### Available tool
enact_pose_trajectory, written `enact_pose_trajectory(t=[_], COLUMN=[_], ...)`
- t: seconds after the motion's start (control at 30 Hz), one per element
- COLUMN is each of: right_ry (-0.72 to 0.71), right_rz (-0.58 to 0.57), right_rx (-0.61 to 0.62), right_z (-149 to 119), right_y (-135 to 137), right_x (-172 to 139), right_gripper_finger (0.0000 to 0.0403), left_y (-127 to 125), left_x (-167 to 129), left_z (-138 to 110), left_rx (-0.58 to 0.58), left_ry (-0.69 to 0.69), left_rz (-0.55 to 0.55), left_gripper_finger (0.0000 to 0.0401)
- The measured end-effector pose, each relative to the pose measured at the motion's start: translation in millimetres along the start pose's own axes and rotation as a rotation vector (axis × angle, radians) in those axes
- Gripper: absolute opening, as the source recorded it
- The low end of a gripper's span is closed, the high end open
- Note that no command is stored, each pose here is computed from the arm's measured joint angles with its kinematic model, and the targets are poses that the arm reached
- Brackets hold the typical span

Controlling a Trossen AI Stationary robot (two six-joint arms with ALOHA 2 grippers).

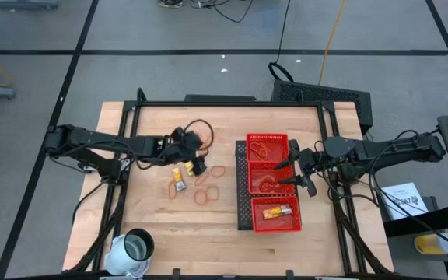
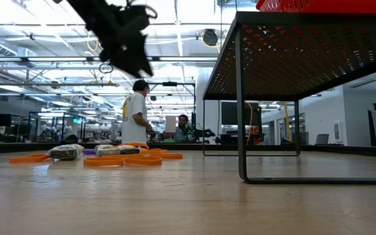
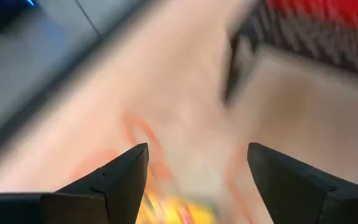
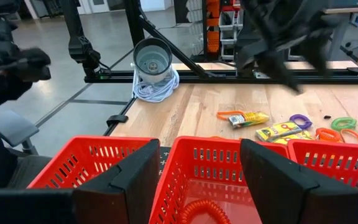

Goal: Pick & Place Office Desk Supplies
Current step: Put the orange rubber band into the top red bin on the shelf

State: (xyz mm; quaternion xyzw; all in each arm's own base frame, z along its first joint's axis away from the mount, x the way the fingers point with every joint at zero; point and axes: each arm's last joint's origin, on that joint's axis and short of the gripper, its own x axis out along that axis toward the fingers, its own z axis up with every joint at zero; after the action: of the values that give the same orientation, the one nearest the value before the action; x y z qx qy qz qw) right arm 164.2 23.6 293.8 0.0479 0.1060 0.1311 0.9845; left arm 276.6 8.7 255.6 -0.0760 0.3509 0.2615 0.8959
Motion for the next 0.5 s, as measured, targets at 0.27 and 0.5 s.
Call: enact_pose_trajectory(t=[0.27,0.5], right_ry=[0.0,0.0], right_rz=[0.0,-0.001], right_rx=[-0.015,-0.081], right_z=[0.0,0.1], right_y=[0.0,-0.1], right_x=[0.0,0.0], right_gripper_finger=[0.0212,0.0212], left_y=[-4.6,-9.0], left_x=[-14.3,-18.4], left_z=[-46.9,-93.9], left_rx=[-0.184,-0.393], left_ry=[0.505,0.66], left_rz=[-0.083,0.105], left_gripper_finger=[0.0285,0.0285])
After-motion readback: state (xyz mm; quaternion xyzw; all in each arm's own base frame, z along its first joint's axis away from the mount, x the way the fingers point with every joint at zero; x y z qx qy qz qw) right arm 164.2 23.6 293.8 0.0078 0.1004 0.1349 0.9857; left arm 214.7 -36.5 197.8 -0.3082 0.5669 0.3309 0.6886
